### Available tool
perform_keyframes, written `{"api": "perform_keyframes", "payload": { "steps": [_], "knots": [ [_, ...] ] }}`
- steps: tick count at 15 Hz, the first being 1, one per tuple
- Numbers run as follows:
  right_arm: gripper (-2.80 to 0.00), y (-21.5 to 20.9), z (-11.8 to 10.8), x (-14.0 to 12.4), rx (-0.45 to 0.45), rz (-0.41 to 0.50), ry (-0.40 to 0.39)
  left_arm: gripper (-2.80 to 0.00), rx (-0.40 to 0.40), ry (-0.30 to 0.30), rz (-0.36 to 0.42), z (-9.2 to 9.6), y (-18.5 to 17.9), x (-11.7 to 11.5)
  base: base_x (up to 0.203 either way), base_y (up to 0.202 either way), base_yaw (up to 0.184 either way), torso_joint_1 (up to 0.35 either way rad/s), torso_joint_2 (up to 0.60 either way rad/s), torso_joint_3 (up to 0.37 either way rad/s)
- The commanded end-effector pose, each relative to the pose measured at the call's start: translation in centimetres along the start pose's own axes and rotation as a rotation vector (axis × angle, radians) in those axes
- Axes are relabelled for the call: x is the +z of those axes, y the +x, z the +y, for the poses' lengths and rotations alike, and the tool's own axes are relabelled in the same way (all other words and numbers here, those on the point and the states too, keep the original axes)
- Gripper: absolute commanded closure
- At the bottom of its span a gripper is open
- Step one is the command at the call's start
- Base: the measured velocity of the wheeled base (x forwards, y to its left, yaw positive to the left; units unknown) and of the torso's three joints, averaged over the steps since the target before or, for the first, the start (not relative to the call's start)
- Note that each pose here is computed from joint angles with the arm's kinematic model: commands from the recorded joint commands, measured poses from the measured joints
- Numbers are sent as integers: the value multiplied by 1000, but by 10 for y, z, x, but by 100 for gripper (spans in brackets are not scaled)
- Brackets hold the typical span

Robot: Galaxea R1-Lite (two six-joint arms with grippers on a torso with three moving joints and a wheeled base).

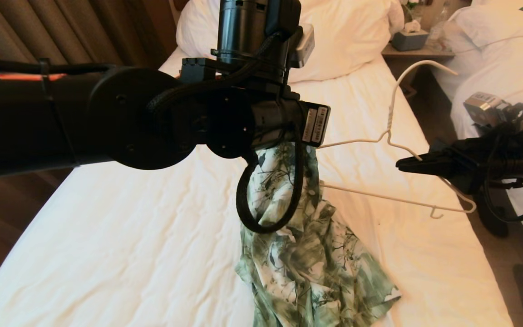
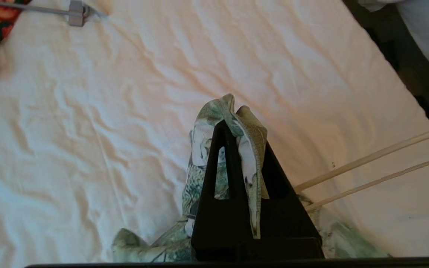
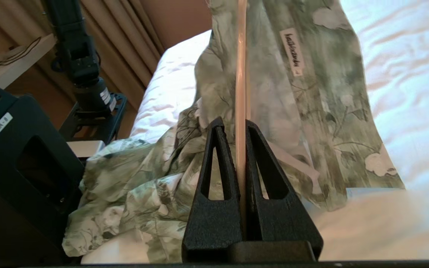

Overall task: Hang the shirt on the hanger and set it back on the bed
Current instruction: Hook one side of the shirt onto the hanger

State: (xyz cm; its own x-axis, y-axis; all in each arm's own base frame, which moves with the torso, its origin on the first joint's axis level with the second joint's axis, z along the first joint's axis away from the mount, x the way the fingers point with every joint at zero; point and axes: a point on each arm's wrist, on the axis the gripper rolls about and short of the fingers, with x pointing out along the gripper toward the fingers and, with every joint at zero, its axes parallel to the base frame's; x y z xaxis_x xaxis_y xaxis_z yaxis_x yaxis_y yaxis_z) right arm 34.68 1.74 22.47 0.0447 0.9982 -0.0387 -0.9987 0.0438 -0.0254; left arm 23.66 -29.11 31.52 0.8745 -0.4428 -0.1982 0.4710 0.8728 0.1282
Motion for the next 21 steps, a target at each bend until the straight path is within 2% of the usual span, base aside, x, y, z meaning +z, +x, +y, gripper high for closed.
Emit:
{"api": "perform_keyframes", "payload": {
  "steps": [1, 5, 8, 11, 13, 15, 17, 20, 21],
  "knots": [
    [0, 5, 4, 7, 20, -8, -24, 0, -10, -1, -19, -6, 1, 5, 0, 0, 0, 0, 0, 0],
    [0, 7, -1, 13, 25, -9, -51, 0, -88, -10, -78, -33, -16, 19, 0, 0, 0, 0, 0, 0],
    [0, 3, -2, 20, 13, -9, -64, 0, -115, -18, -50, -53, -12, 9, 0, 0, 0, 0, 0, 0],
    [0, -2, -4, 12, 0, -8, -32, 0, -119, -13, -17, -64, -5, -4, 0, 0, 0, 0, 0, 0],
    [0, 0, -4, 7, 3, -7, -14, 0, -136, -13, -36, -72, -6, 0, 0, 0, 0, 0, 0, 0],
    [0, 5, -7, 4, 17, -8, -9, 0, -164, -23, -87, -85, -9, 13, 0, 0, 0, 0, 0, 0],
    [0, 9, -10, 3, 29, -8, -10, 0, -202, 13, -80, -102, -12, 7, 0, 0, 0, 0, 0, 0],
    [0, 12, -15, 0, 37, -8, -6, 0, -240, 29, -71, -118, -15, 0, 0, 0, 0, 0, 0, 0],
    [0, 15, -15, -1, 44, -8, -4, 0, -247, 19, -91, -121, -15, 1, 0, 0, 0, 0, 0, 0]
  ]
}}
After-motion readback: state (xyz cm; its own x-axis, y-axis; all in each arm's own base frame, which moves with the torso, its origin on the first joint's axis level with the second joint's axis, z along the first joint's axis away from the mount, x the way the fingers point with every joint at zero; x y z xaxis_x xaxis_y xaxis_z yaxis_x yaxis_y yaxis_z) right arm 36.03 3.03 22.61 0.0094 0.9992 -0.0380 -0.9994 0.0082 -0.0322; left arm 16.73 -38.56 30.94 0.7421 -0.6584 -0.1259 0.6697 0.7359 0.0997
